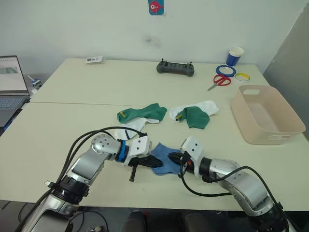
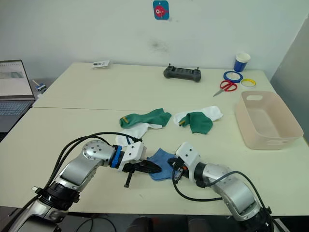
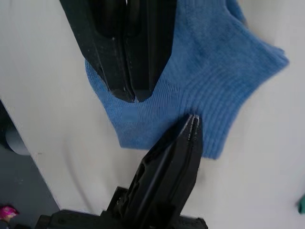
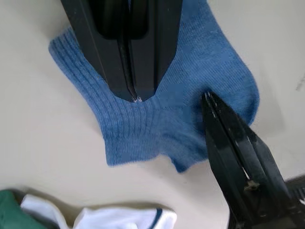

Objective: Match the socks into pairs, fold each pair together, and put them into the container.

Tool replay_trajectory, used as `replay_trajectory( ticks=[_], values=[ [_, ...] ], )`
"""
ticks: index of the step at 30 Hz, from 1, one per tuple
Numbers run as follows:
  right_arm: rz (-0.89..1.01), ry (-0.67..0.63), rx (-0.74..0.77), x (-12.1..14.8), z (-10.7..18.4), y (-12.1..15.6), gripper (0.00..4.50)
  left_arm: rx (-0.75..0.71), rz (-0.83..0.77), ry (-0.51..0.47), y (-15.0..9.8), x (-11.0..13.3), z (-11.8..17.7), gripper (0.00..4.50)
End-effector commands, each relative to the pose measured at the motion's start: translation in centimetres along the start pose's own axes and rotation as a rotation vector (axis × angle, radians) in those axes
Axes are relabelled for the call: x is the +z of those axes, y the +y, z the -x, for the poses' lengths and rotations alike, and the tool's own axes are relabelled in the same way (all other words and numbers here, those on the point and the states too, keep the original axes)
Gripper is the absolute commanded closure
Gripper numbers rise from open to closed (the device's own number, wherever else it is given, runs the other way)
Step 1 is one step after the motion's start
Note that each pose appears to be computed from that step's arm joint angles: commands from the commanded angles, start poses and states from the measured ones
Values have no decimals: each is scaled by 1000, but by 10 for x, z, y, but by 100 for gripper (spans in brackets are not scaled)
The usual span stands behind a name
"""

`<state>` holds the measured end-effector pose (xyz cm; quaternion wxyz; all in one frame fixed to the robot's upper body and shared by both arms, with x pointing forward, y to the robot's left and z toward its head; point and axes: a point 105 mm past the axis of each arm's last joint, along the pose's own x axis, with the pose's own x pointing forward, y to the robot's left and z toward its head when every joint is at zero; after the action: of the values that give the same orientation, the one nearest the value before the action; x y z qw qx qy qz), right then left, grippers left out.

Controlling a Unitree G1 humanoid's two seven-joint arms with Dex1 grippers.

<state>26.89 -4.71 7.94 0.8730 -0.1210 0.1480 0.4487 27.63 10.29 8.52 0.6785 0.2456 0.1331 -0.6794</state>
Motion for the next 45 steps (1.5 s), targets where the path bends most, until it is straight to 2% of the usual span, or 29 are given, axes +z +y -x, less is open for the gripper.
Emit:
replay_trajectory(
  ticks=[1,6,10,12,14,17,22,29,32,35,42,43,45],
  values=[
    [19,27,-108,-5,6,-19,444,28,3,39,1,-15,0,450],
    [31,33,-198,-8,13,-34,444,24,11,25,-6,-17,-2,450],
    [25,-60,-234,9,21,-36,444,34,-21,-32,-3,3,-1,450],
    [4,-126,-252,21,33,-37,444,70,-41,-75,8,24,5,450],
    [2,-143,-280,24,45,-39,444,97,-45,-106,17,39,11,450],
    [-28,-132,-301,22,58,-41,444,130,-65,-109,30,48,17,450],
    [-78,-61,-321,17,63,-41,444,125,-56,-72,36,33,12,450],
    [-308,6,-185,16,55,-22,444,84,-29,27,32,-4,4,450],
    [-439,24,-126,14,53,-14,383,84,-21,66,30,-18,5,450],
    [-578,37,-60,11,51,-6,278,68,-16,97,25,-28,7,450],
    [-735,65,2,-1,40,-1,29,55,-10,89,18,-29,6,450],
    [-759,64,16,-2,36,0,3,57,-9,89,18,-29,6,450],
    [-798,66,43,-1,28,4,3,58,-10,89,17,-29,5,450]
  ],
)
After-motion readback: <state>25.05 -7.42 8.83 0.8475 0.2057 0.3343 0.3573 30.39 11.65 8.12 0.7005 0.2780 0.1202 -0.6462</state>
